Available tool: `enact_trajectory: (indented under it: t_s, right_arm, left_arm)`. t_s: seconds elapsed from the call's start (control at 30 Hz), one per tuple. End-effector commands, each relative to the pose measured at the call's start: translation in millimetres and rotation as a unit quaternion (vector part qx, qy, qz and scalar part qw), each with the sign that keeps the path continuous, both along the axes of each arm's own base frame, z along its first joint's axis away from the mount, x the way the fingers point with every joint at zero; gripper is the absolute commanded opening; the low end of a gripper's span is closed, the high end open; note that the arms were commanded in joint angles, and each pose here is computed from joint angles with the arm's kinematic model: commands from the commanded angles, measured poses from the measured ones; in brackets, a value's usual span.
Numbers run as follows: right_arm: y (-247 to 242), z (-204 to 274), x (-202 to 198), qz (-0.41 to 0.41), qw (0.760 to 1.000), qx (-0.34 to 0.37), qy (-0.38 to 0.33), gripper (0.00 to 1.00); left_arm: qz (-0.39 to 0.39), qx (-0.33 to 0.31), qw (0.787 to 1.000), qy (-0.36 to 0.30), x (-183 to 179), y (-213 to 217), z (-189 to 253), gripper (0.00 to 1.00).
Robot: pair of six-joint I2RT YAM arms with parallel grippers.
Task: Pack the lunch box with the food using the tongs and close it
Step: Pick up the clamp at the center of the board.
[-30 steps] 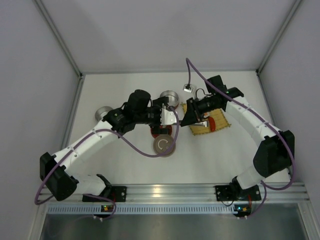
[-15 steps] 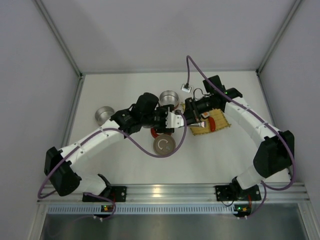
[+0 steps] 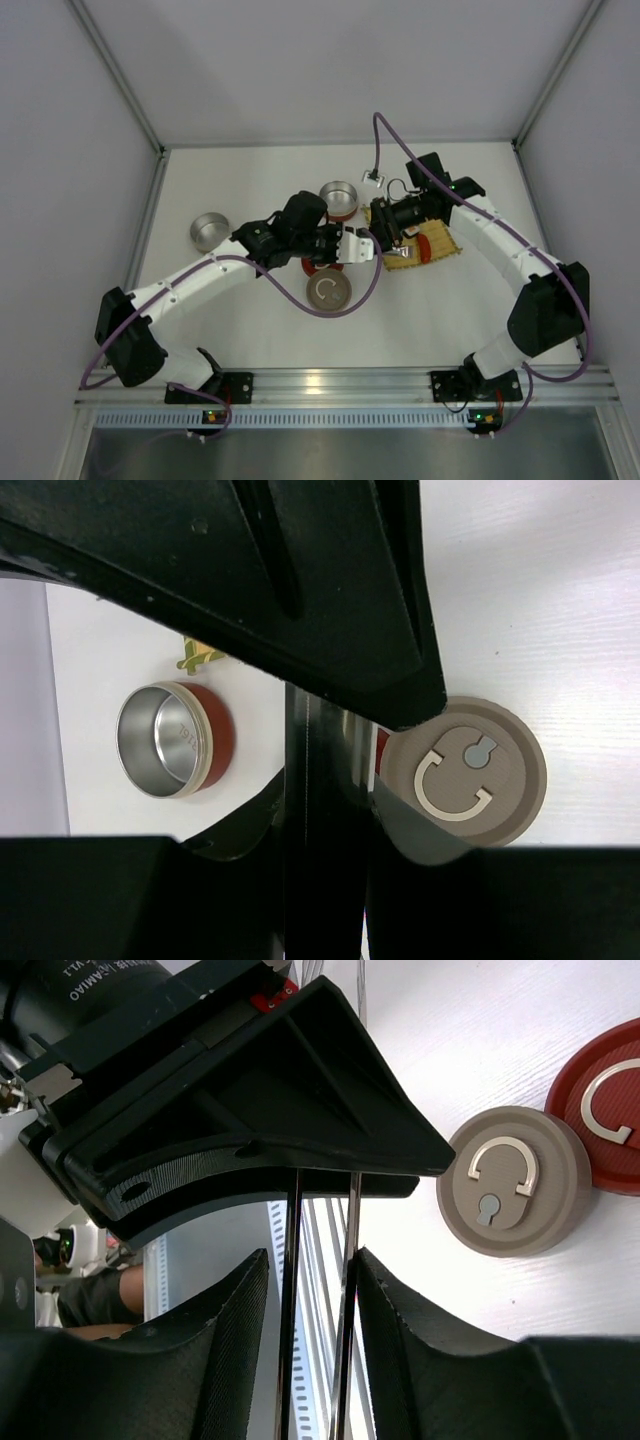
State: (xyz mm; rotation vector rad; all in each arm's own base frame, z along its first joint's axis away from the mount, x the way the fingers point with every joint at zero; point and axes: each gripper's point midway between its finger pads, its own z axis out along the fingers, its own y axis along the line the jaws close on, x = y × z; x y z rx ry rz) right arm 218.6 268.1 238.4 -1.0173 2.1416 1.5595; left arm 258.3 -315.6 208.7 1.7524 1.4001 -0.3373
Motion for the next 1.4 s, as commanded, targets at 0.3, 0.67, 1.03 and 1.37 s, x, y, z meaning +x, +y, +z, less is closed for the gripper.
enact_trajectory:
  t_s: [0.3,0.67,1.03,1.37]
  right_arm:
    - [5,3,-22,0.045,0.999,0.007,-0.018,0.39]
    - [8,-1,-22,0.049,0.999,0.004,-0.007,0.18]
    - [0,5,-19,0.031,0.999,-0.003,-0.036,0.00]
    - [-57,-4,39,-0.105,0.988,-0.058,-0.092,0.00]
  left_arm:
    - [-0.031,0.000,0.998,-0.048,-3,0,15,0.24]
    - [-0.035,0.009,0.996,-0.084,-3,-3,15,0.22]
    - [0.016,-0.046,0.996,-0.071,-3,-2,49,0.98]
    - [0.114,-0.175,0.976,-0.054,-25,41,138,0.98]
